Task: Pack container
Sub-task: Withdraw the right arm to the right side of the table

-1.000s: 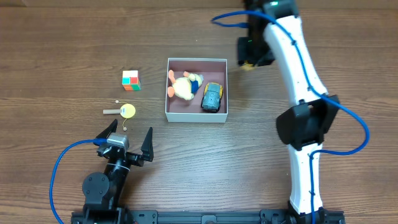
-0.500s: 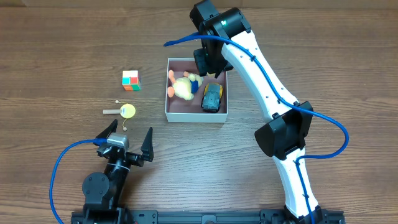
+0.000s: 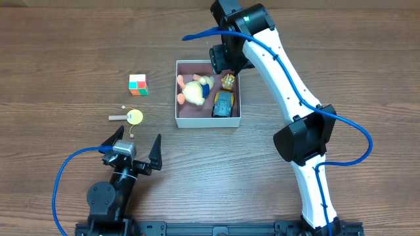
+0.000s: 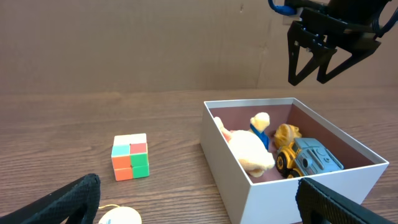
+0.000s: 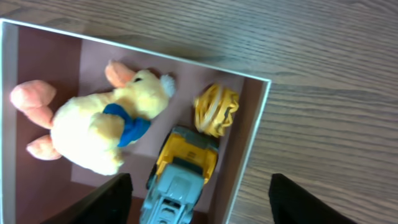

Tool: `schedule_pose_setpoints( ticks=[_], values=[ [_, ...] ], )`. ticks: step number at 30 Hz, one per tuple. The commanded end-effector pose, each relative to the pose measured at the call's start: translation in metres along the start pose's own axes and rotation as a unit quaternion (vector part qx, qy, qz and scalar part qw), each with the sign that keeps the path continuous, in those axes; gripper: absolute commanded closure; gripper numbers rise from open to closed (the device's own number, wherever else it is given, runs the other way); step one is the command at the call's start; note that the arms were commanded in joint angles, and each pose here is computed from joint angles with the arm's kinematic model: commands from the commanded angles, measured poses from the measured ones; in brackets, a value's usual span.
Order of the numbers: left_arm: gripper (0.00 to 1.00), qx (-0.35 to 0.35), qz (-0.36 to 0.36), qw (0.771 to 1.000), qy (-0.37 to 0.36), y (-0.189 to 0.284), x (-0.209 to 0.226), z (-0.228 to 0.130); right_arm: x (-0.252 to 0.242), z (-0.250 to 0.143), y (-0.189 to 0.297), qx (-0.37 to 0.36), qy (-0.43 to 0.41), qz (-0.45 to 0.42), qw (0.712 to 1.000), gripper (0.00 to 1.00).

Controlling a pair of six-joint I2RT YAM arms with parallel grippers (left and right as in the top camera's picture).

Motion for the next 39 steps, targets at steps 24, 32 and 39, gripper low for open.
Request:
schedule_pose_setpoints(
  ticks=[24,32,39],
  values=[
    [0.00,-0.003,0.001,1.000,-0.005,0.000,0.001,0.000,-0.201,-0.047,0.125,-0.067,-0.280,-0.024,0.957,0.00],
    [0.00,-0.003,0.001,1.000,-0.004,0.000,0.001,0.000,-0.187,-0.135,0.200,-0.140,-0.285,-0.068,0.946,0.00],
    [0.00,-0.003,0.001,1.000,-0.004,0.000,0.001,0.000,-0.175,-0.177,0.210,-0.249,-0.243,-0.071,0.935,0.00]
  ],
)
Point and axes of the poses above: each gripper's point midway between its finger pads, its own y axis back along the fingers, its own x axis along the line the jaws close on, z = x × y, the point moved 8 cm from there along y, back along the fingers, and after that the axes turned 2 degrees about y, right-handed, at the moved point
